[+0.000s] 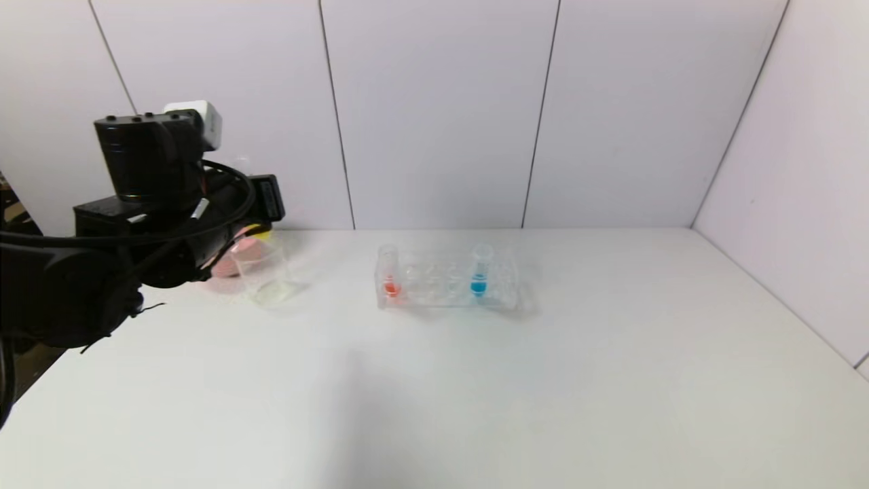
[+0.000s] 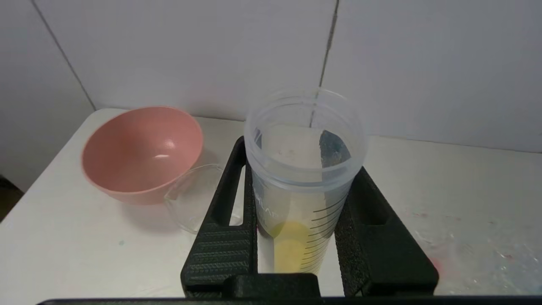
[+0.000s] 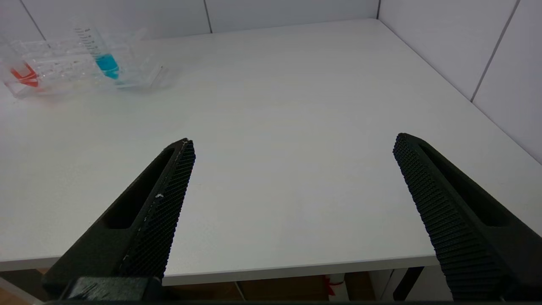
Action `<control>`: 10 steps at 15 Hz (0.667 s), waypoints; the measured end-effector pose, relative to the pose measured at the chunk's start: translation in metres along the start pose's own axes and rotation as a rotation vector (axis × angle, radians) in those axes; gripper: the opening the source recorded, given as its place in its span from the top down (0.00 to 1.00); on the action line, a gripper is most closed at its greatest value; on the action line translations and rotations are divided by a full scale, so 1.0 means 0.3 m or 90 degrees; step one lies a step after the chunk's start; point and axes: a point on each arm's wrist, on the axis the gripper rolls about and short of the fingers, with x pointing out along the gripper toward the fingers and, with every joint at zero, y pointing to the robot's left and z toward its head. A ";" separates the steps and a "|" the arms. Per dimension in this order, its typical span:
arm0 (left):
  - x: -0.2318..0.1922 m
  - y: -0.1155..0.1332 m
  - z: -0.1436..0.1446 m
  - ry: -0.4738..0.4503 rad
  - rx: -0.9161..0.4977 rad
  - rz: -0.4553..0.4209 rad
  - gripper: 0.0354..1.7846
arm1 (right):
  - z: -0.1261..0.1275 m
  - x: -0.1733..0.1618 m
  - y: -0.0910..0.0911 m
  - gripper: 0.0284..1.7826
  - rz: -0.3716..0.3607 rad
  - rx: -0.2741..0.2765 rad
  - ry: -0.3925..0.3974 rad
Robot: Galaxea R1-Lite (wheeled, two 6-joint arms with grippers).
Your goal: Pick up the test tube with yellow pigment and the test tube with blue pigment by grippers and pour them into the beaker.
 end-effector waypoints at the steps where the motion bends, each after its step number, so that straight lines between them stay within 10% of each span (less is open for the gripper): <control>1: 0.003 0.044 0.010 -0.004 0.001 0.016 0.72 | 0.000 0.000 0.000 0.04 0.000 0.000 0.000; 10: 0.011 0.375 0.046 -0.006 0.018 0.078 0.72 | 0.000 0.000 0.000 0.04 0.000 0.000 0.000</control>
